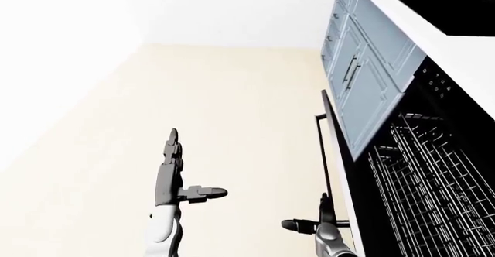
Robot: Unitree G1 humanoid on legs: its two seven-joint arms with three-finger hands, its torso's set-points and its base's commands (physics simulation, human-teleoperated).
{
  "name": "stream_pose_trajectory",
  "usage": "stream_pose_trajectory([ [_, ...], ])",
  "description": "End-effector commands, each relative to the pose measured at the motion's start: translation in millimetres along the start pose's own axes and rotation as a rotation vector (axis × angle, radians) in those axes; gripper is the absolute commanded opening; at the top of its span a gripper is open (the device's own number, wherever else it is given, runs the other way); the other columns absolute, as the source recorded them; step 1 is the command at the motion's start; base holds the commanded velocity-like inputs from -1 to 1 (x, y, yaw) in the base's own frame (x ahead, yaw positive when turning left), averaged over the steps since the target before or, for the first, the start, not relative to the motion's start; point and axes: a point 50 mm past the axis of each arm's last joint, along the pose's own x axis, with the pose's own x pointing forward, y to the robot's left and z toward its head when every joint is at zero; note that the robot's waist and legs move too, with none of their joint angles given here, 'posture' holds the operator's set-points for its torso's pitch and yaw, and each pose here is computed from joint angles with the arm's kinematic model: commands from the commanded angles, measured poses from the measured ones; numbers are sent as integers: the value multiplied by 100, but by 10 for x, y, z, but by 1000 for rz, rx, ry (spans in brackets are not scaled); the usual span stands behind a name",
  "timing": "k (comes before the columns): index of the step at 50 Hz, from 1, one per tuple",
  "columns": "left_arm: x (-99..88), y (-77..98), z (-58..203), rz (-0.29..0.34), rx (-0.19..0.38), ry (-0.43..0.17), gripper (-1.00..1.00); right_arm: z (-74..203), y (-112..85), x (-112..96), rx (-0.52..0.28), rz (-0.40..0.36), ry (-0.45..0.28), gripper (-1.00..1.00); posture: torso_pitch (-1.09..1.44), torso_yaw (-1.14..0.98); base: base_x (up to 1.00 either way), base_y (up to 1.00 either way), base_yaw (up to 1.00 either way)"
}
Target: Close the dishwasher door
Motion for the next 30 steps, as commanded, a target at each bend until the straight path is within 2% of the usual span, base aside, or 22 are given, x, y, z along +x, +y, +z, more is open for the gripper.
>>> stream_pose_trajectory([
  [1, 40, 9, 167, 2, 1, -89, 100, 179, -304, 86, 33, -174, -66, 100, 0, 0, 0, 0, 0],
  [12, 45, 6, 161, 2, 1, -88, 100, 154, -367, 83, 34, -240, -59, 100, 0, 0, 0, 0, 0],
  [30, 59, 18, 155, 4, -1, -88, 100, 150, -399, 81, 11, -297, -45, 100, 0, 0, 0, 0, 0],
])
